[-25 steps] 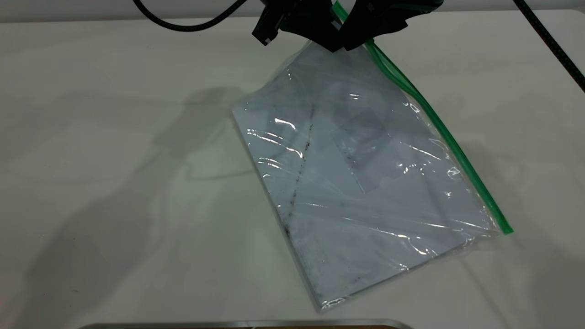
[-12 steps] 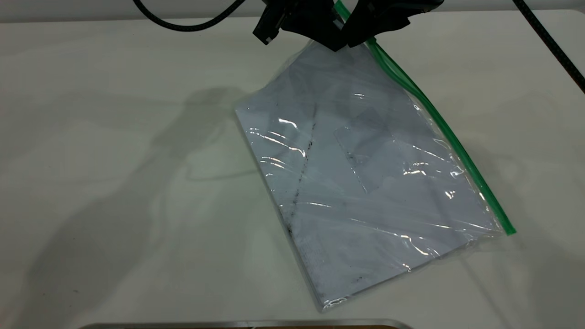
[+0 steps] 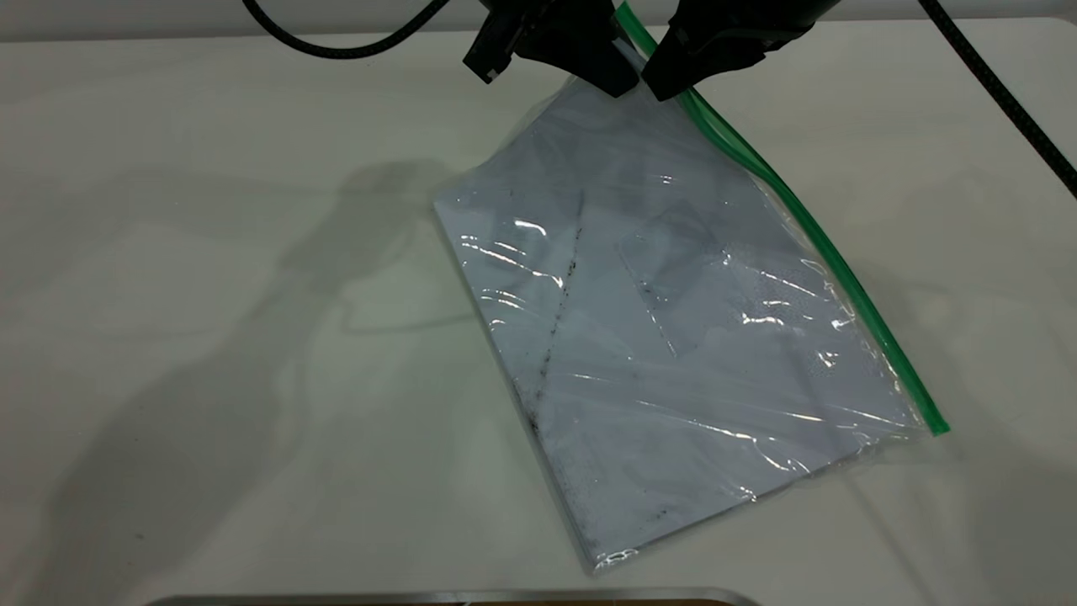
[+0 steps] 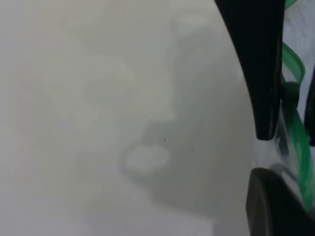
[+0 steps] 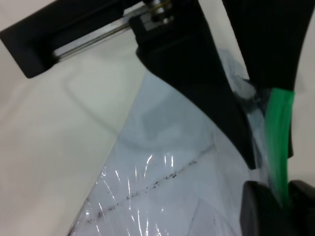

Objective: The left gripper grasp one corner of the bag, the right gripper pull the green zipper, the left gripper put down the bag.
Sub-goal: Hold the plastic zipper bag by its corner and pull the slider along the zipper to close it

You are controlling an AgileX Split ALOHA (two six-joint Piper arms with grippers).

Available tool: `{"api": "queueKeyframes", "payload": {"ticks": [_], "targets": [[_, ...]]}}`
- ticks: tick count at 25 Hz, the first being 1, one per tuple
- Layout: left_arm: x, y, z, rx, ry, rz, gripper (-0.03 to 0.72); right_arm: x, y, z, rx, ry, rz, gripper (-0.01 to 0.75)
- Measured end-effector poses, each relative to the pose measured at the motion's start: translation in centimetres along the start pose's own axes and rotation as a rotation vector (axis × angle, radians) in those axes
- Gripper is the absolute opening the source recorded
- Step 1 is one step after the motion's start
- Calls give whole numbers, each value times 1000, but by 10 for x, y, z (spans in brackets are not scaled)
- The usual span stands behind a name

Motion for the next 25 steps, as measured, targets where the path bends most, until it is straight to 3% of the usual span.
{"api": "queueKeyframes", "payload": {"ticks": [10, 25], "targets": [[1, 0, -1, 26, -13, 5, 53, 1, 0, 1, 16, 22, 0, 33], [14, 1, 12, 133, -58, -12, 53, 2, -4, 13, 11, 151, 37, 33]]}}
Point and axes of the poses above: a point on each arm's last joint axis where the gripper is mounted, x pointing back along that axis away from the gripper, y along the wrist's bending axis when the last joint is at zero, z = x × y, the point moved 1 cm from there along -x, pointing out along that axis toward the gripper
